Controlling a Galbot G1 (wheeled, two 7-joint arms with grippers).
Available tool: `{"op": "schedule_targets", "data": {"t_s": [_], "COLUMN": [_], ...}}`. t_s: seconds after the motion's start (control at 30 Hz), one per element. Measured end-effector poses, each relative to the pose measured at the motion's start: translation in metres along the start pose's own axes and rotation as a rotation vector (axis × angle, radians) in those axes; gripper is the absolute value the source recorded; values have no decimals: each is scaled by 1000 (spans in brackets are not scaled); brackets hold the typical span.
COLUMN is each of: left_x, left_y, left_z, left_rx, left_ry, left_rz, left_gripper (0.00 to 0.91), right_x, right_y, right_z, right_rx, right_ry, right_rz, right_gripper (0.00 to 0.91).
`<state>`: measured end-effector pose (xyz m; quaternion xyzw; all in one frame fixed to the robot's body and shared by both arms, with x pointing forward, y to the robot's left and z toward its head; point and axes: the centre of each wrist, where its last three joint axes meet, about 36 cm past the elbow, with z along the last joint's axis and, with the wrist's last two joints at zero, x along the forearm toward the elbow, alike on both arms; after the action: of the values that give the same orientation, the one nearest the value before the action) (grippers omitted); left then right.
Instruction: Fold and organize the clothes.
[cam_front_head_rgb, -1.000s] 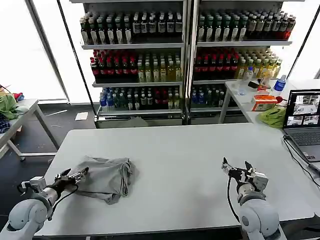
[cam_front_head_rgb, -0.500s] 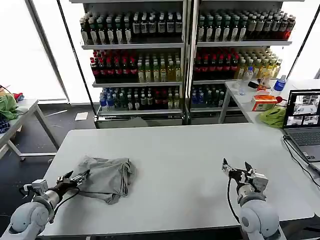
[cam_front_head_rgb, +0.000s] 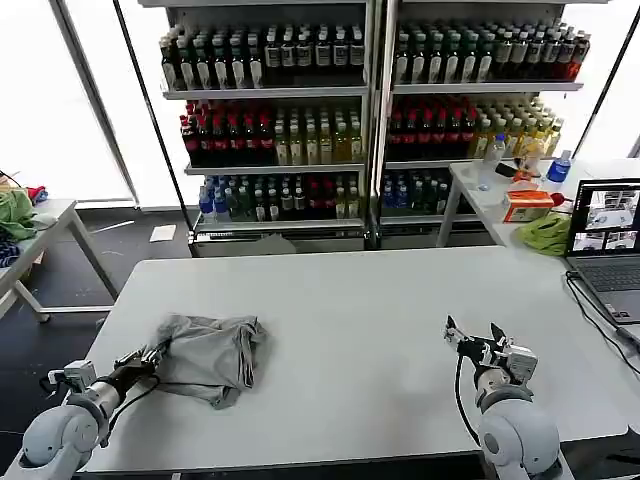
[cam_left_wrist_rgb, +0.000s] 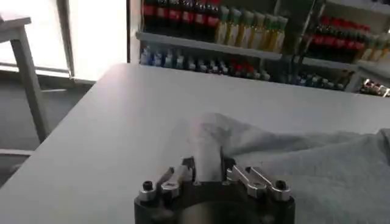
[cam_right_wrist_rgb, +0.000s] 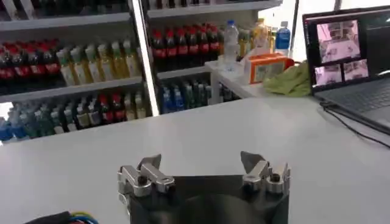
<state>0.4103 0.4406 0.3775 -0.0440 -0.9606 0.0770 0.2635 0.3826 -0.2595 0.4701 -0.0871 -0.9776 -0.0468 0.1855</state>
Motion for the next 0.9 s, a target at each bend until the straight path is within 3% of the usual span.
{"op": "schedule_targets", "data": {"t_s": [0.3, 0.5, 0.67, 0.9], "left_x": [7, 23, 43, 75], "left_y": [13, 37, 67, 103], "left_z": [-11, -29, -57, -114], "left_rx": [16, 35, 32, -20], "left_ry": [-9, -37, -78, -165], "left_rz": [-11, -44, -102, -193], "left_gripper": [0, 0, 0, 0], "right_x": [-4, -8, -11, -13], "right_y": [1, 2, 2, 0], "right_z": [-4, -5, -6, -6], "right_rx": [-1, -3, -7, -12], "right_ry": [-9, -7, -3, 3], "right_rz": [-1, -6, -10, -13], "right_gripper": [907, 907, 907, 907]}}
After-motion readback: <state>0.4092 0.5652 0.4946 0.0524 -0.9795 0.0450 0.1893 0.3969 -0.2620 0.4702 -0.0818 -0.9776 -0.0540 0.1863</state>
